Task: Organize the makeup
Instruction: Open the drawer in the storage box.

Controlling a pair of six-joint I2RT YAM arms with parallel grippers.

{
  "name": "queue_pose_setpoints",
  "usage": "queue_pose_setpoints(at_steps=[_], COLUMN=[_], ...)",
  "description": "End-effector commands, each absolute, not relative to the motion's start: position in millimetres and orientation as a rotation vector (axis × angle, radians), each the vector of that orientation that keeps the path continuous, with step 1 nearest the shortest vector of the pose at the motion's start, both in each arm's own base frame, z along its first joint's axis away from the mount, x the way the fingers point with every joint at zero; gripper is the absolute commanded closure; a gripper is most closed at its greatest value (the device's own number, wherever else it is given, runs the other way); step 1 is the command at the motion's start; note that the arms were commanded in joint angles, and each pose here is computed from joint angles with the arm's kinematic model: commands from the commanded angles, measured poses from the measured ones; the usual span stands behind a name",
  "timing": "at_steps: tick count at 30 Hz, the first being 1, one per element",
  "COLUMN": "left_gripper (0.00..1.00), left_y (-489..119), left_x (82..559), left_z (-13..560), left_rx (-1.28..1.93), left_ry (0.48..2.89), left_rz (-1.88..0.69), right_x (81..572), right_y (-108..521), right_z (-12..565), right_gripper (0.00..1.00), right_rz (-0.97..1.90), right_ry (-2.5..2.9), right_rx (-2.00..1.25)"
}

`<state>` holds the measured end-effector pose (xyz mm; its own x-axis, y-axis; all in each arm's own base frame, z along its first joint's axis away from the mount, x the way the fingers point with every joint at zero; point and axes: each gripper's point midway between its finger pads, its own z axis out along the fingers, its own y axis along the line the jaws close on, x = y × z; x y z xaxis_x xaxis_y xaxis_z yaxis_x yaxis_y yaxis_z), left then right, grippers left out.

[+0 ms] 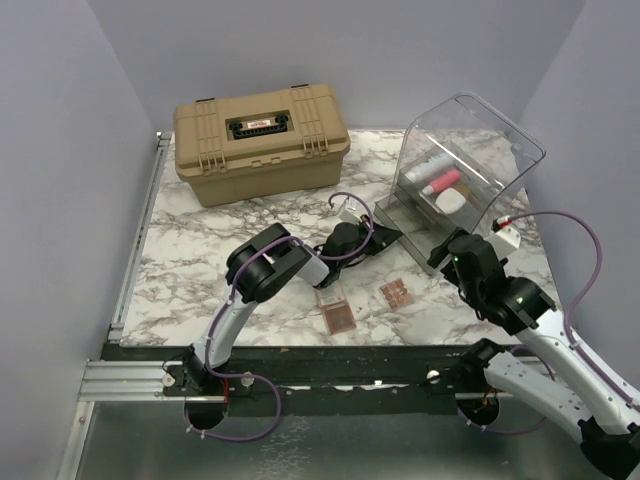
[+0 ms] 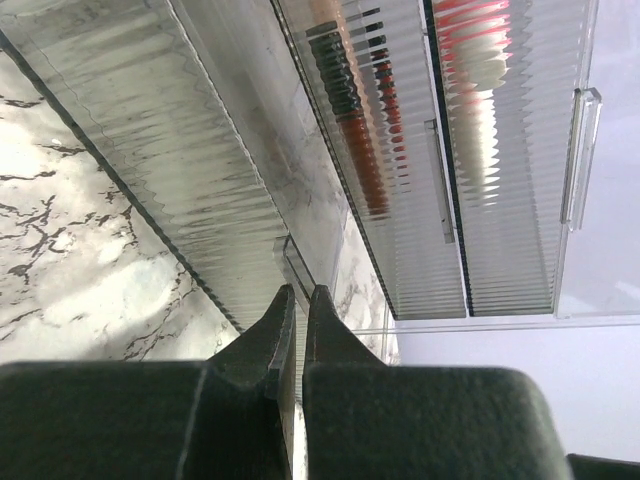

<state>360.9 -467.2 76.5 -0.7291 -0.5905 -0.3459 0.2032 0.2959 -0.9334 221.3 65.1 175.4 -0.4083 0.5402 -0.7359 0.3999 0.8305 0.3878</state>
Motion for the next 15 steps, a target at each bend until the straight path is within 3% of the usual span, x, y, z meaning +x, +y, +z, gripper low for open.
queue_pose_setpoints(at_steps=[1, 15], left_gripper=[1.00, 1.00], left_y=[-454.4, -450.6], left_x=[369.5, 363.2], left_z=[85.4, 81.4], left_rx=[-0.327, -0.329], left_ry=[1.836, 1.847], left_rz=[-1.460, -1.477], right_x=[219.6, 207.0], right_y=[48.5, -2.9], right_z=[200.8, 279.0], right_gripper=[0.19, 0.13], right_rz=[0.105, -0.207], right_ry=[2.007, 1.924], right_rx=[0.685, 0.648])
